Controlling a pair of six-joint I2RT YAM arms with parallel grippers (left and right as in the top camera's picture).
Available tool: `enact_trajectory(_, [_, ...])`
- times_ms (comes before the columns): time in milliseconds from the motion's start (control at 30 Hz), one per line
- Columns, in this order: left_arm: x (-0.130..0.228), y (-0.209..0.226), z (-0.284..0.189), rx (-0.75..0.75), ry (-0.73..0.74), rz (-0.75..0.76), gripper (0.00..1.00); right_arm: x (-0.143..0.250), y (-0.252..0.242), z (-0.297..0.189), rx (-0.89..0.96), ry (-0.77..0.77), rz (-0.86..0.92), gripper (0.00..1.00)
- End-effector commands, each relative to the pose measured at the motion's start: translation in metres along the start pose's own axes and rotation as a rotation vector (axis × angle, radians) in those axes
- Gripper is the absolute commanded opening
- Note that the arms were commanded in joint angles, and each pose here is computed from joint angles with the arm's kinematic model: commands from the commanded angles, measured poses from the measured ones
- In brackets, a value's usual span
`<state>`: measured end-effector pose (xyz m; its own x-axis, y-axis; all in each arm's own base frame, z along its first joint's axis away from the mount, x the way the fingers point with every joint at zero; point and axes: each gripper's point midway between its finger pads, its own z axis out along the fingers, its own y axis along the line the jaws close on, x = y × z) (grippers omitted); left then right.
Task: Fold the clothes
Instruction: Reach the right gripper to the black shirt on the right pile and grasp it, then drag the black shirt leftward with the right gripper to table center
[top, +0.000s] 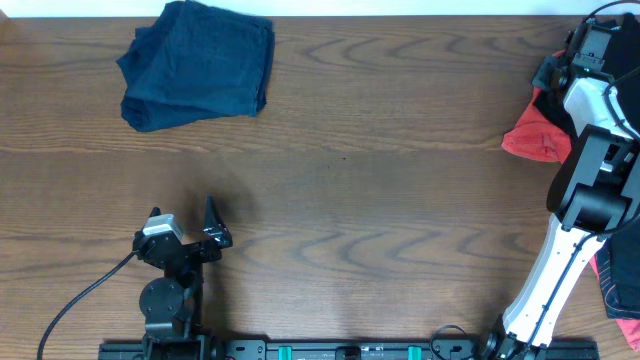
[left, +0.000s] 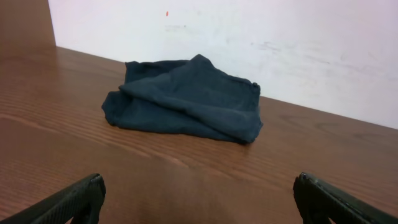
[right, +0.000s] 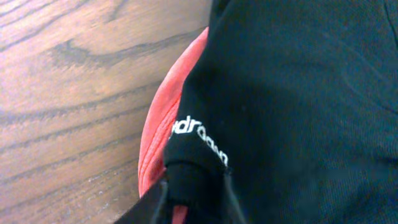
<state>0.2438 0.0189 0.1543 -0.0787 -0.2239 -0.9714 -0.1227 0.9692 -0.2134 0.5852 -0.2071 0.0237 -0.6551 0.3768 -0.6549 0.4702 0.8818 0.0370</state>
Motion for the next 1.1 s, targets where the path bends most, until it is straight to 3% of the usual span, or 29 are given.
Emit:
enact_trajectory(0, [0.017, 0.006, 0.001, -0.025, 0.048, 0.013, 0.98, -0.006, 0.0, -0.001, 0.012, -0.017, 0.016, 0.18])
enact_trajectory(367, [0.017, 0.006, 0.001, -0.025, 0.048, 0.013, 0.98, -0.049, -0.007, -0.049, 0.05, -0.107, 0.059, 0.01])
enact_trajectory(633, [0.017, 0.006, 0.001, -0.025, 0.048, 0.013, 0.98, -0.062, 0.007, -0.085, 0.03, -0.116, 0.044, 0.01])
enact_trajectory(833, [0.017, 0.006, 0.001, -0.025, 0.048, 0.013, 0.98, -0.053, 0.047, -0.105, -0.014, -0.084, -0.012, 0.01])
enact_trajectory(1067, [0.017, 0.006, 0.001, -0.025, 0.048, 0.013, 0.98, -0.03, 0.125, -0.146, -0.125, -0.038, -0.124, 0.01])
